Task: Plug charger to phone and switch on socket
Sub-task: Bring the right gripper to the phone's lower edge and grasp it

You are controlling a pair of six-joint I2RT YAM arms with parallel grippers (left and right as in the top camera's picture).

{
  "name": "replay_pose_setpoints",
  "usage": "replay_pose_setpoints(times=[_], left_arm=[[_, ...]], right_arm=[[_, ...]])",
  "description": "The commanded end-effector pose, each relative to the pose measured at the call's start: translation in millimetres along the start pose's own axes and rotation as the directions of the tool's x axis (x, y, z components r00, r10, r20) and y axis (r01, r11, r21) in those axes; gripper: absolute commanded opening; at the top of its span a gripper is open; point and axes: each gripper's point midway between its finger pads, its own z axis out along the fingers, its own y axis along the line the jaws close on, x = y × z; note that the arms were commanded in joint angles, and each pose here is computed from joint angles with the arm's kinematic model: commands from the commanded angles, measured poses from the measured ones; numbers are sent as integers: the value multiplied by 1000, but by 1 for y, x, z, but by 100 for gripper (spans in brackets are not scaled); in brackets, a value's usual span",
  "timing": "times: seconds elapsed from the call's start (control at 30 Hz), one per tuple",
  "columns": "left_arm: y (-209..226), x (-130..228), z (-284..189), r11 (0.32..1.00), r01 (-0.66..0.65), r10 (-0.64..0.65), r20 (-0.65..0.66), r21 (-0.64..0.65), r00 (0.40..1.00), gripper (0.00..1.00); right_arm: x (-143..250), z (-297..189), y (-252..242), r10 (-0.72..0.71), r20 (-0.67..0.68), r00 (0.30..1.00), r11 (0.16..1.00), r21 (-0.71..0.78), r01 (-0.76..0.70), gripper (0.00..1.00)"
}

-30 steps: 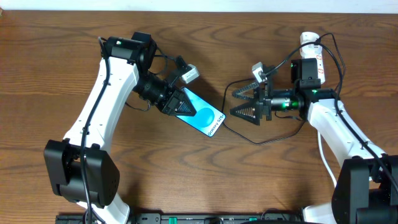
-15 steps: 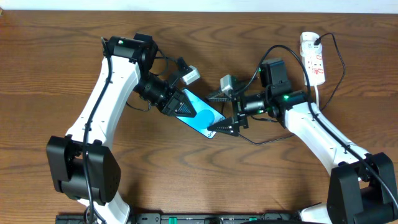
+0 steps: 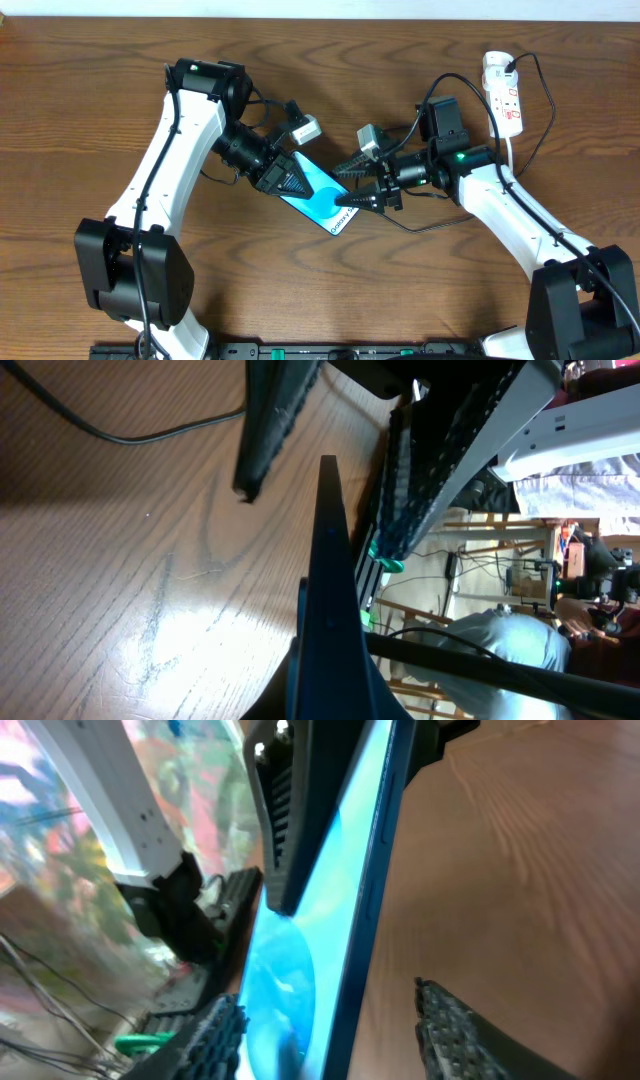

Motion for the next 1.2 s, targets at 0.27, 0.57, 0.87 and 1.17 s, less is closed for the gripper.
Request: replay_pose_setpoints(times=[0.27, 0.57, 0.87, 1.17], left_arm=[[-8, -10, -4, 997, -77, 75, 48, 27, 996, 7], [-8, -10, -4, 996, -83, 82, 49, 27, 995, 7], [-7, -10, -4, 996, -84, 82, 49, 26, 995, 7], [-5, -11, -5, 996, -90, 89, 56, 19, 994, 37]], right_arm=[[14, 9, 6, 149, 89, 985, 974, -187, -131, 43], [14, 11, 8, 175, 82, 981, 969, -194, -156, 18], [15, 25, 19, 194, 54, 980, 955, -237, -176, 1], [16, 28, 22, 217, 42, 975, 948, -247, -200, 1]])
